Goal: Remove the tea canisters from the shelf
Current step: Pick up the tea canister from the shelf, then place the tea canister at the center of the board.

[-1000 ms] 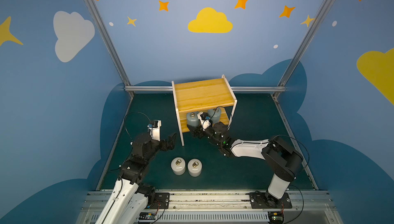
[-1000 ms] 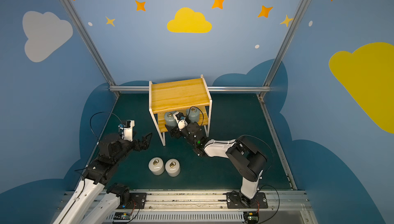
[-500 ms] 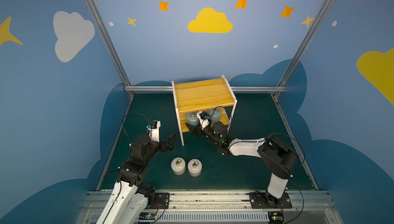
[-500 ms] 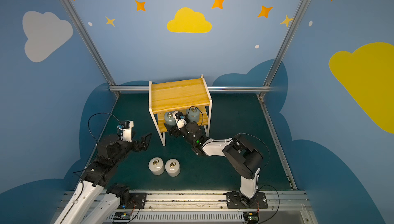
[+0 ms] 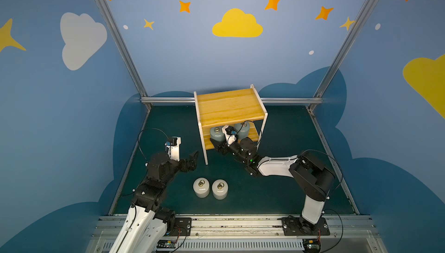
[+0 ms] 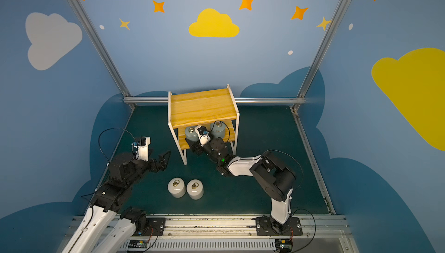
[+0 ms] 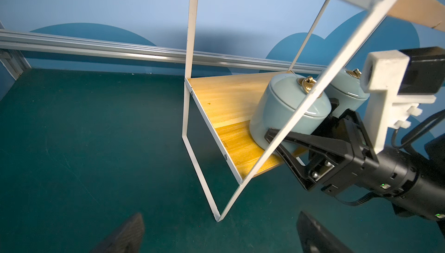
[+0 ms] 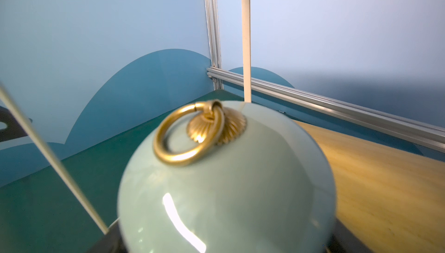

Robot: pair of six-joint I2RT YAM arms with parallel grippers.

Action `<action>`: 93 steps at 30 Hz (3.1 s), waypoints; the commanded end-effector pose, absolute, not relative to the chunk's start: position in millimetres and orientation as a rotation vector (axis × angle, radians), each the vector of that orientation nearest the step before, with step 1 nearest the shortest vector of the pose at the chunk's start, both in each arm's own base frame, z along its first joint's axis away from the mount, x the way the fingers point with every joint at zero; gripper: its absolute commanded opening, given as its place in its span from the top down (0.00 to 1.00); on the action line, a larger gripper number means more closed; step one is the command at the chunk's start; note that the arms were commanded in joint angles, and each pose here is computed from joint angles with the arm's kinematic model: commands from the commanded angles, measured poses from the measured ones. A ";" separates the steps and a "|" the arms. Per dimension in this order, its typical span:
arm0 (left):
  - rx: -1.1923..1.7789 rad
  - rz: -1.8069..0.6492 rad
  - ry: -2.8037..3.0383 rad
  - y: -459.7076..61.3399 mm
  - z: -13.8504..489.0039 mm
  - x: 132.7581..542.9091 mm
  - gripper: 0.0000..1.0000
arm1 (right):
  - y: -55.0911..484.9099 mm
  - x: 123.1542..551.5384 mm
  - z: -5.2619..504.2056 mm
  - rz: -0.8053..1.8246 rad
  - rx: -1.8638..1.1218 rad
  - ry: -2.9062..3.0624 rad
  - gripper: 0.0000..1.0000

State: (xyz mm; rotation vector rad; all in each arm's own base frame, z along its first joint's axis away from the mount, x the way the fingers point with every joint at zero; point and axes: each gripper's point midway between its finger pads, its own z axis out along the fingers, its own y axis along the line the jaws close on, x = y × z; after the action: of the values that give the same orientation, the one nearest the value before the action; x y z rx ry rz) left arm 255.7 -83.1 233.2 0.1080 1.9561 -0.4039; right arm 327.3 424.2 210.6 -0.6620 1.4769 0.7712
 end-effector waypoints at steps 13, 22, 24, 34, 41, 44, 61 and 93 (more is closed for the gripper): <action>0.114 -0.403 1.963 -82.7 230.9 253.7 0.00 | 416.5 308.9 204.8 0.816 -0.687 1.495 0.29; 0.111 -0.406 1.961 -82.5 231.7 253.8 0.00 | 400.2 294.2 215.6 0.806 -0.706 1.478 0.29; 0.111 -0.407 1.961 -82.8 231.6 253.7 0.00 | 396.6 289.8 216.1 0.807 -0.714 1.480 0.30; 0.114 -0.413 1.959 -83.2 231.9 251.5 0.00 | 373.3 270.7 216.5 0.784 -0.732 1.484 0.29; 0.121 -0.419 1.952 -84.3 233.9 250.5 0.00 | 355.4 253.0 213.6 0.767 -0.762 1.500 0.30; 0.121 -0.425 1.949 -84.8 234.4 250.7 0.00 | 345.1 245.2 206.7 0.752 -0.768 1.519 0.30; 0.142 -0.472 1.932 -92.9 237.8 253.5 0.00 | 308.7 201.4 168.7 0.736 -0.783 1.577 0.31; 0.129 -0.484 1.940 -93.4 232.5 253.4 0.01 | 304.2 146.7 100.2 0.831 -1.005 1.667 0.34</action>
State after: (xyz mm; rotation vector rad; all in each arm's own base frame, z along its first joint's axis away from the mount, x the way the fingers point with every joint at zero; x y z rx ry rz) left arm 253.6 -92.6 232.3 0.1268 1.9501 -0.4738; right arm 147.9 291.7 78.1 -1.0073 1.7610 0.7755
